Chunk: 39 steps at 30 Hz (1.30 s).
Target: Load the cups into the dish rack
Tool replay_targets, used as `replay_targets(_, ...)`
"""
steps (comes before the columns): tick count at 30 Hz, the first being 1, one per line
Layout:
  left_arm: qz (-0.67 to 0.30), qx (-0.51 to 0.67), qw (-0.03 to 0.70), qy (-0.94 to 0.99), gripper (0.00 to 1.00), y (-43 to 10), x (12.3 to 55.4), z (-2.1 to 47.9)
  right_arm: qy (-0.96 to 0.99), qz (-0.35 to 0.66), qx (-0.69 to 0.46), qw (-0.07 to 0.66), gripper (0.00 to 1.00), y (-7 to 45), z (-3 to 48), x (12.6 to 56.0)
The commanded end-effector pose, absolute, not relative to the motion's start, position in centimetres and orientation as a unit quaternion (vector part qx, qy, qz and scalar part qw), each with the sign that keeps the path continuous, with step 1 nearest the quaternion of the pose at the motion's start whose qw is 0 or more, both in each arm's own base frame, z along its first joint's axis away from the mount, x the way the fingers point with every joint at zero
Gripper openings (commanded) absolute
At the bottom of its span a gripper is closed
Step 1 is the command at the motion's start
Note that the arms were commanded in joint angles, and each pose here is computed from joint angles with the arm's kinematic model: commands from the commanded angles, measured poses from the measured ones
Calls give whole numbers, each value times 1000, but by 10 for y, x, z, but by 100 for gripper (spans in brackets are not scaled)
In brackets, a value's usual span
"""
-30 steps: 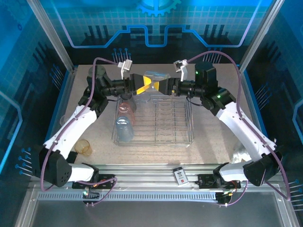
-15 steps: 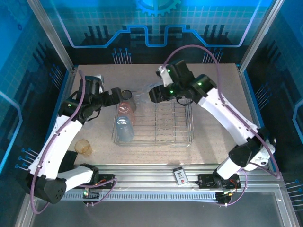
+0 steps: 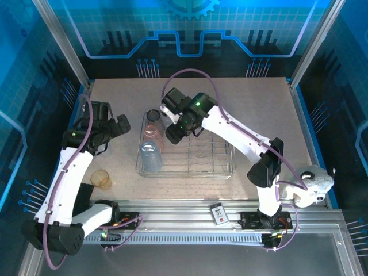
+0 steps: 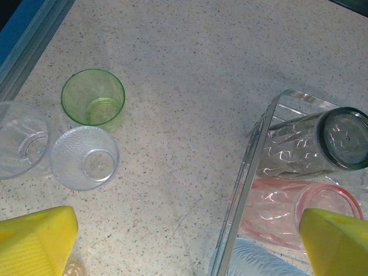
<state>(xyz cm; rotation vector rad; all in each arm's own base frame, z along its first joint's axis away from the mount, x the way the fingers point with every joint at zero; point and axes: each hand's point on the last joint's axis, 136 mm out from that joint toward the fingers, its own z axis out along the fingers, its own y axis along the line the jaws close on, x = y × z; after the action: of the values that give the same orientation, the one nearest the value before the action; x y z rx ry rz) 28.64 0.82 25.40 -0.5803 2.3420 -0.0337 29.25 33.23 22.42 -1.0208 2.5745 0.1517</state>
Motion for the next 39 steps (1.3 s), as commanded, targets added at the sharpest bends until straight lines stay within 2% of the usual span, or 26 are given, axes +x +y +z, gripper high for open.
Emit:
replay_targets(1,-1,-225,351,909,99,14,280,249,909,40,-375,176,8,326,228,286)
replay_targets(21,-19,-240,365,899,99,14,273,247,916,33,-384,109,9,340,171,285)
replay_targets(39,-17,-236,362,902,99,14,271,239,934,-18,-342,100,9,336,133,310)
